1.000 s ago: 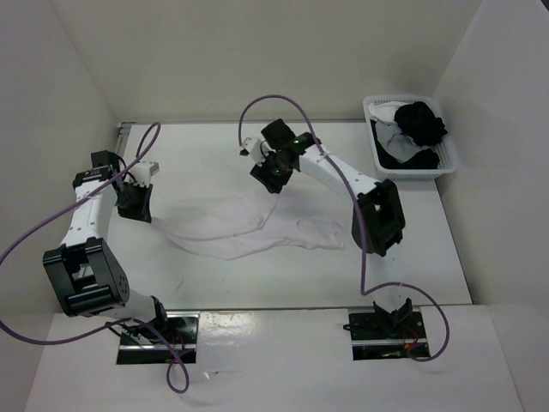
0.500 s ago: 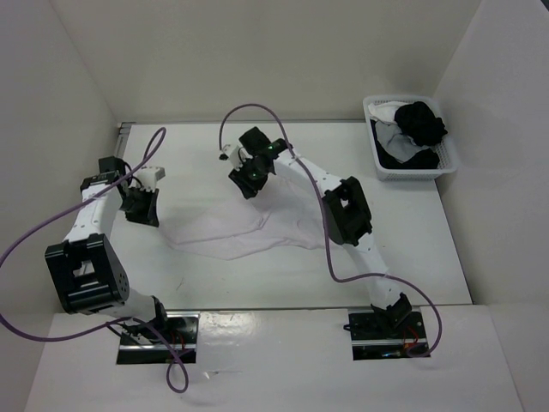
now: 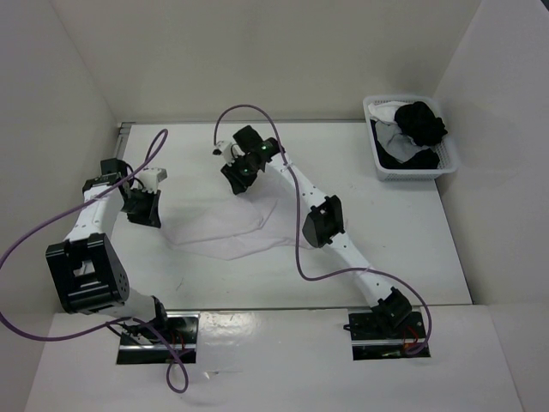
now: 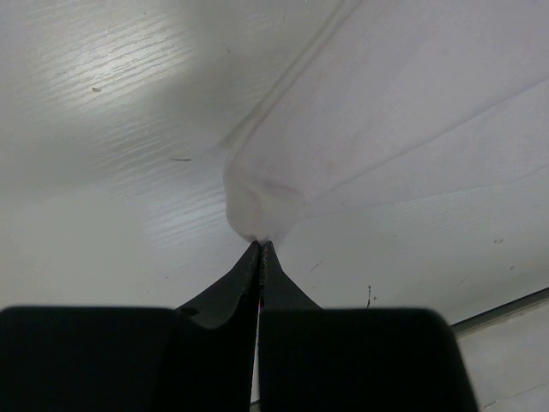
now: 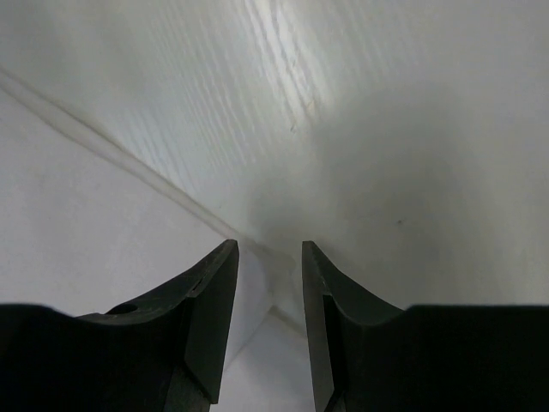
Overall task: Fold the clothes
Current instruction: Flatten the tank top out
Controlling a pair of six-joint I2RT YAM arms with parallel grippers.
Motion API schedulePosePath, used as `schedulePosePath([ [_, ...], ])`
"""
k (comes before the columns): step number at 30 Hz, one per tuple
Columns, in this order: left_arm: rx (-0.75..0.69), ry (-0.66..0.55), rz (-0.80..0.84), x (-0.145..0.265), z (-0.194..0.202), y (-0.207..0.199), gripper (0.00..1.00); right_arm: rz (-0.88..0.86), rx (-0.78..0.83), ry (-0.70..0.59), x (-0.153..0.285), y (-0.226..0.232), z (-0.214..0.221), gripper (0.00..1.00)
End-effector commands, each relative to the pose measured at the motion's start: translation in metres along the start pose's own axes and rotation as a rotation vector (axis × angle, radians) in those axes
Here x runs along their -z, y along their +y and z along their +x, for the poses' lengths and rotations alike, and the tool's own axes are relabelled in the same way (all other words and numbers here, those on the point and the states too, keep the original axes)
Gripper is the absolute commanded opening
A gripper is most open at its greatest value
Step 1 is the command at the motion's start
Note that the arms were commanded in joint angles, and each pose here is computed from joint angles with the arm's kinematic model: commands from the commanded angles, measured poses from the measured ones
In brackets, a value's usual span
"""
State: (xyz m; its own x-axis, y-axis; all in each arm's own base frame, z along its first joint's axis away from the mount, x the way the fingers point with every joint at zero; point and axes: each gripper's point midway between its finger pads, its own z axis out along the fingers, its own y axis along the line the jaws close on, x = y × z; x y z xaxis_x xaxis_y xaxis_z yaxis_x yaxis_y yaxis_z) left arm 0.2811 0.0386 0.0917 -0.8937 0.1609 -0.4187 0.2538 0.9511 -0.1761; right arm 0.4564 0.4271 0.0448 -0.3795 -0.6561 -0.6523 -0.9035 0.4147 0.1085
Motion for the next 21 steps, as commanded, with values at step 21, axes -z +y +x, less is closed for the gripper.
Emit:
schedulePosePath([
  [21,0.000,-0.009,0.039,-0.004,-0.002,-0.006,0.00,-0.046,-0.078,0.100,0.017,0.010,0.026,0.42],
])
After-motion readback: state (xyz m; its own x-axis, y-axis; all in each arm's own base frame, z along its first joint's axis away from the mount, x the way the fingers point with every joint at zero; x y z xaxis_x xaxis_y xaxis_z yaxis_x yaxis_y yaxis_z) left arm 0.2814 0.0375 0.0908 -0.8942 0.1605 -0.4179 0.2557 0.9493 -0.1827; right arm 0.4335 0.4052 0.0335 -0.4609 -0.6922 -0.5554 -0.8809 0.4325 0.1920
